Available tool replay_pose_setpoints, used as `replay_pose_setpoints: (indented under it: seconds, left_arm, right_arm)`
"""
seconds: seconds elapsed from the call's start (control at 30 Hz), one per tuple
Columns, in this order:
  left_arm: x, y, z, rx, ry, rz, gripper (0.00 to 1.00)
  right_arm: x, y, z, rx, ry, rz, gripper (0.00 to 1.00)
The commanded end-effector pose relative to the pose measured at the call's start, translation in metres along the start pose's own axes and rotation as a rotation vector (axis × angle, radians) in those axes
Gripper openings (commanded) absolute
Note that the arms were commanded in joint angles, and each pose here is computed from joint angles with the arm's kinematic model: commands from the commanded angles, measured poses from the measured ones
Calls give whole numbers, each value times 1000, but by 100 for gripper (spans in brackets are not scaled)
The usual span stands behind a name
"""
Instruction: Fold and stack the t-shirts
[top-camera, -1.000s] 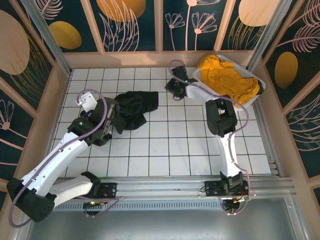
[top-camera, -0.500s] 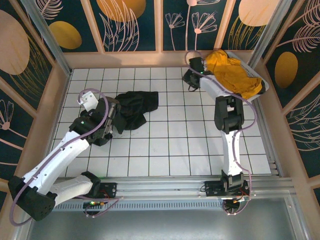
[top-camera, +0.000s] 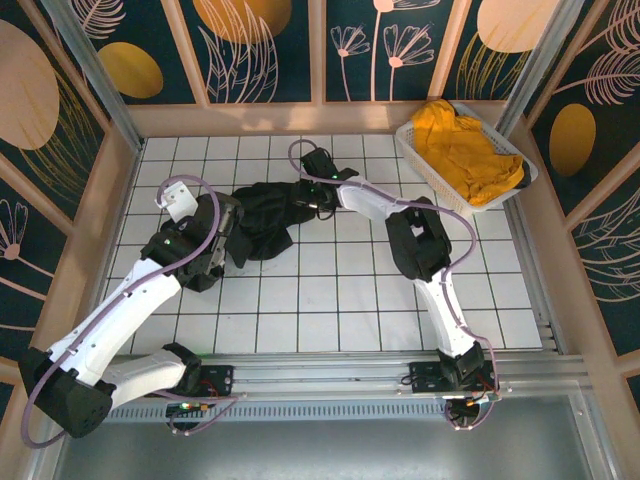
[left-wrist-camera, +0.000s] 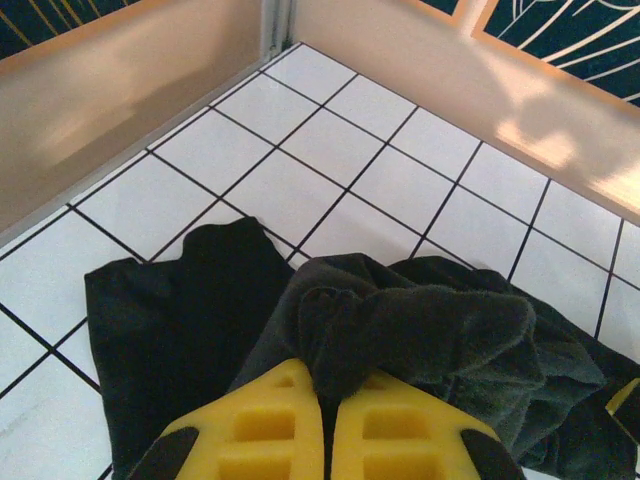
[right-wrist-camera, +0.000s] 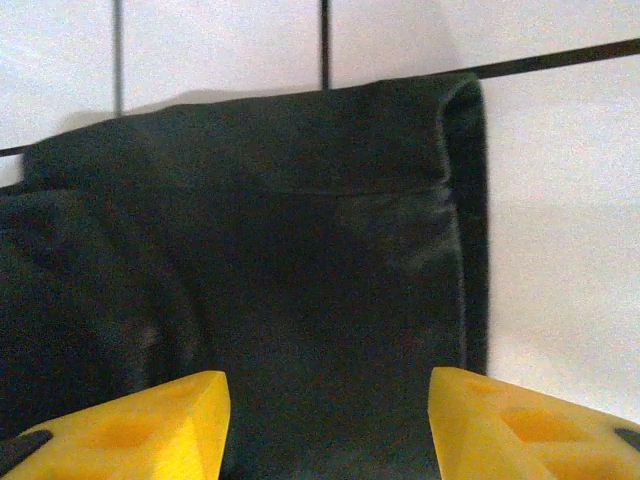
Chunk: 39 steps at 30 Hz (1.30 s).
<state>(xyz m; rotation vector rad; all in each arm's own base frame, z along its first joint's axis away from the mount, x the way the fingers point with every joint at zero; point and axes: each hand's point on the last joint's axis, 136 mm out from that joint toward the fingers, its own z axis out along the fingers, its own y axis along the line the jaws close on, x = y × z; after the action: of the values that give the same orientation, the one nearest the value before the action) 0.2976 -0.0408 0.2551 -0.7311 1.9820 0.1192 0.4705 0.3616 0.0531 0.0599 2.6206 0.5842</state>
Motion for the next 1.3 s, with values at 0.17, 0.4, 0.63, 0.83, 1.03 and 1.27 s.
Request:
replay_pose_setpoints:
  seconds: [0.17,0.4,0.63,0.83,1.03,1.27]
  left_arm:
    - [-24,-2,-9,4,-61,-7,0]
    - [-38,-15,-13,42,-85,-1,0]
    - [-74,-45,-26,133,-155,-14,0]
    - [-129,-75,-52,260,-288,-63,0]
    - [-189,-85,-88,345,-454,-120,0]
    - [-224,-64,-118,345,-582,-208,1]
  right_arm:
    - [20,-13,2,88,57,2,55]
    - [17,-2,15,12,74,61,18]
    - [-74,-2,-66,-21,-183,140,0]
    - [-152,-21,-178,-45,-443,182,0]
    - [-204,-29,-296,-85,-717,155,0]
    - [-219,-28,-419,-104,-991,132,0]
